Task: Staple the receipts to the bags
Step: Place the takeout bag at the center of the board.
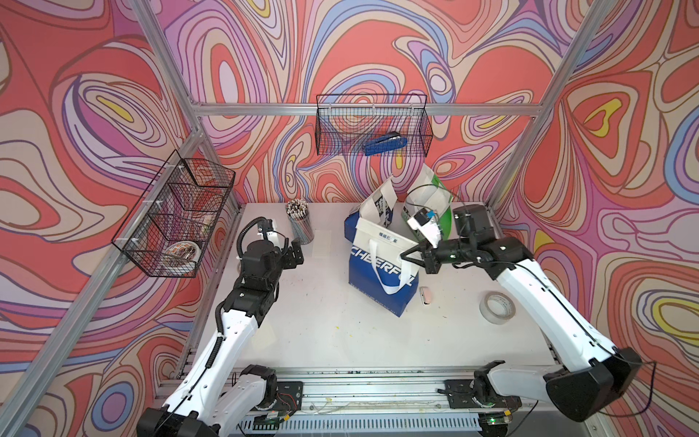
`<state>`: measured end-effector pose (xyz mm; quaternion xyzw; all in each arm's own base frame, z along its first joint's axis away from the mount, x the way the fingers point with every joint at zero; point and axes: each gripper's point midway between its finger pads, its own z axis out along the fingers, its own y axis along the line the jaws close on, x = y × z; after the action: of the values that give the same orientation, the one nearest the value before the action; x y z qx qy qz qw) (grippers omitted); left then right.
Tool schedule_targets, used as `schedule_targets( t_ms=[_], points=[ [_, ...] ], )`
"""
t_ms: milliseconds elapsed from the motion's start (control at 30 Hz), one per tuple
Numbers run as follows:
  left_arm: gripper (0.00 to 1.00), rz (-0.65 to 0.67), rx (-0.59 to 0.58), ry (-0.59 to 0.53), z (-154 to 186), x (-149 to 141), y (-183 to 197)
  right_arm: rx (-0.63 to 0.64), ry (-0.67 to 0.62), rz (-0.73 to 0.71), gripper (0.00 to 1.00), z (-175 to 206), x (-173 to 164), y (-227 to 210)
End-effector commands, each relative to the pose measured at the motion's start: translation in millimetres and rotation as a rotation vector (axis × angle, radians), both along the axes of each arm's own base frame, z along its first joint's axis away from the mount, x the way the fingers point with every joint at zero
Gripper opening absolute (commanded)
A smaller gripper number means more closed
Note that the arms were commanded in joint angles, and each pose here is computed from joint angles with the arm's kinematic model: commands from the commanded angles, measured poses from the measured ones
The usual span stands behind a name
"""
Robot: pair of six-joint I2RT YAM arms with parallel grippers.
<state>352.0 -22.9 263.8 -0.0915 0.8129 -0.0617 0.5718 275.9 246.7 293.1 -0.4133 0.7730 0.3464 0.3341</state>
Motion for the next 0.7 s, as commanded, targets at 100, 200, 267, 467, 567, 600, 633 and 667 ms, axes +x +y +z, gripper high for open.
schedule_targets(
  t_ms=[100,200,267,467,567,600,633,667],
  points=[
    [0.91,0.081,-0.215,0.156,-33,-9,29,-0.058,-0.227,0.346,0.00,-14,-5,57],
    [0.90,0.115,-0.270,0.248,-47,-8,37,-0.094,-0.238,0.425,0.00,-35,-6,59],
    [0.90,0.137,-0.306,0.293,-53,-7,39,-0.112,-0.238,0.459,0.00,-48,-7,59],
    [0.89,0.128,-0.352,0.315,-61,4,35,-0.222,-0.246,0.458,0.01,-79,2,50],
    [0.83,0.083,-0.390,0.311,-63,14,27,-0.290,-0.258,0.420,0.22,-82,9,40],
    [0.82,0.067,-0.403,0.317,-65,17,23,-0.305,-0.264,0.417,0.34,-82,9,36],
    [0.81,0.083,-0.418,0.329,-70,17,24,-0.311,-0.266,0.415,0.39,-81,9,34],
    [0.81,0.087,-0.430,0.295,-66,22,24,-0.309,-0.267,0.412,0.42,-79,8,33]
  ],
)
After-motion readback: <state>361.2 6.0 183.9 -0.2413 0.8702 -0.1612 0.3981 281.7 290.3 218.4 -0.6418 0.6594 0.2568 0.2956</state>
